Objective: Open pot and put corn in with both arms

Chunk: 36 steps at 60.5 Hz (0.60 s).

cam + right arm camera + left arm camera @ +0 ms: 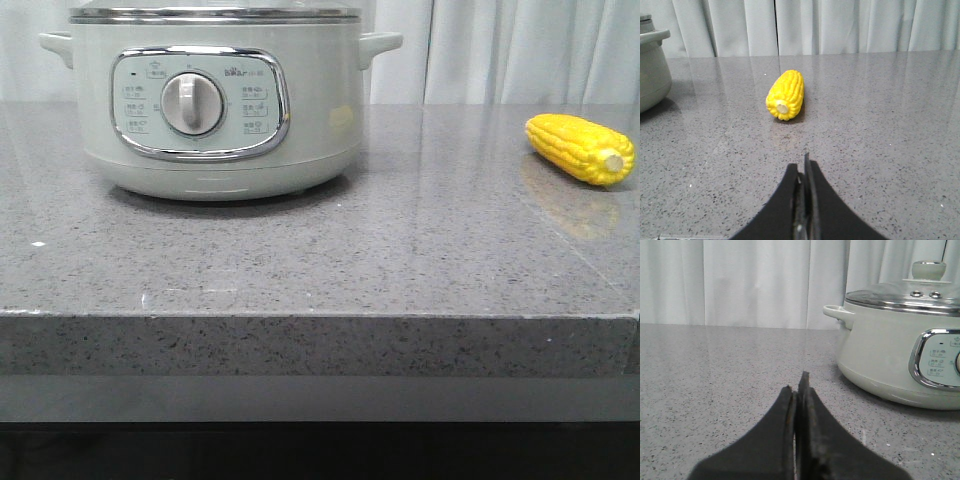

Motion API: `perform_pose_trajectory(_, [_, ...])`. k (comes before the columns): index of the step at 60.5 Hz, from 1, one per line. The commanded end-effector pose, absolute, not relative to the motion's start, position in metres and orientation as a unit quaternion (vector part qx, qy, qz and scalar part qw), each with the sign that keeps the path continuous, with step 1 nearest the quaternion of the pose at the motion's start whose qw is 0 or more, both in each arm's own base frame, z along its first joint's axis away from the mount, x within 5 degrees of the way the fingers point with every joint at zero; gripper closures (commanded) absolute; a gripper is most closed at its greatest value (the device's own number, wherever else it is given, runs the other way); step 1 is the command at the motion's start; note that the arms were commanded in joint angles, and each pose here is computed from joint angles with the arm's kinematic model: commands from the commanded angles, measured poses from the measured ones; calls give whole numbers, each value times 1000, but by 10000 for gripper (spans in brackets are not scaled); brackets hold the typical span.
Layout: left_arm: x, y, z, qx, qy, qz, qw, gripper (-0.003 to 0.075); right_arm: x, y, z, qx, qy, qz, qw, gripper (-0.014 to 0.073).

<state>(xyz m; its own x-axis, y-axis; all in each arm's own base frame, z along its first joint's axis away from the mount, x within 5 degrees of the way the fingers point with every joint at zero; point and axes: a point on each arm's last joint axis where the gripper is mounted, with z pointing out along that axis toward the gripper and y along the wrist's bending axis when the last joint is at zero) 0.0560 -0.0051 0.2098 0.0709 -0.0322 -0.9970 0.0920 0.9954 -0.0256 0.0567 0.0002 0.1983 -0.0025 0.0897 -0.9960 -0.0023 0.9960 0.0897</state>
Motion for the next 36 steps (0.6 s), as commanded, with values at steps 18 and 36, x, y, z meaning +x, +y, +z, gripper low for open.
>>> perform_pose_trajectory(18, [52, -4, 227, 16, 619, -48, 784, 741, 53, 0, 216, 27, 642, 31, 766, 662])
perform_pose_trajectory(36, [27, -3, 308, 9, 573, -61, 817, 741, 30, 0, 288, 26, 620, 32, 784, 662])
